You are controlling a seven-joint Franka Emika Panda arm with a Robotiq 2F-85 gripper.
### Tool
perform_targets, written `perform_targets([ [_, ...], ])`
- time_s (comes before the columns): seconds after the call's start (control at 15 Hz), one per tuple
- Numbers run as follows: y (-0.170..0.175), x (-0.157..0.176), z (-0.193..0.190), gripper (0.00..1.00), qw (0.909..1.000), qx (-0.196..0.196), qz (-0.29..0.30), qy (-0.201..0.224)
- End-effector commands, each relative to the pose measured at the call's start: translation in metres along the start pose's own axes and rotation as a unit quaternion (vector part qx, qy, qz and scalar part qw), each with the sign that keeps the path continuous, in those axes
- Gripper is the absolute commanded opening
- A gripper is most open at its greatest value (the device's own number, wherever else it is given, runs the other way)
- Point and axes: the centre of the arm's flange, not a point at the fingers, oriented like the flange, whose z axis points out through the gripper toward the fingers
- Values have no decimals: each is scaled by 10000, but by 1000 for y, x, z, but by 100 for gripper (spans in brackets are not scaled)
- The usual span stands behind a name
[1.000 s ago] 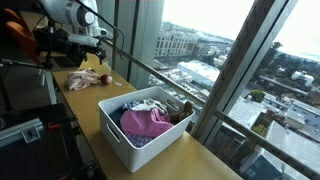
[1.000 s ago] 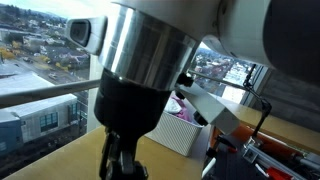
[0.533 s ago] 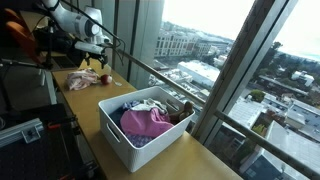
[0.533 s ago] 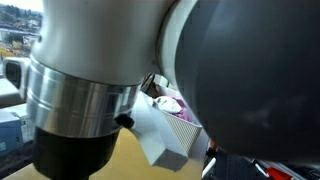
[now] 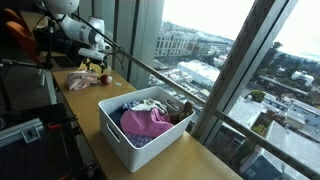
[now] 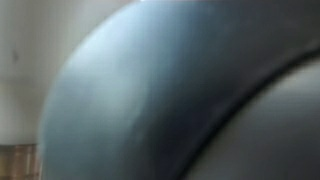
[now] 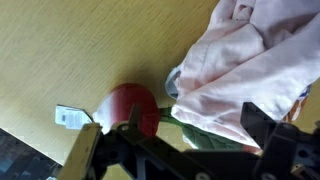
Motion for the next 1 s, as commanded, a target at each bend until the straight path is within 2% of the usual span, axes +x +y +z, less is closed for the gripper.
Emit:
perform_targets([
  [0.0, -10, 21, 26, 100, 9996, 163, -137, -210],
  [0.07, -11, 21, 35, 100, 9994, 186, -139, -271],
  [0.13, -12, 21, 43, 80, 9991, 203, -131, -335],
  [0.47, 3, 16, 65, 42, 9982, 240, -82, -544],
  [0.73, 39, 12, 56, 12, 9977, 168, 66, -647],
  [0.87, 64, 5, 49, 1, 9974, 100, 145, -698],
  [0.93, 76, 0, 44, 0, 9973, 67, 183, -712],
])
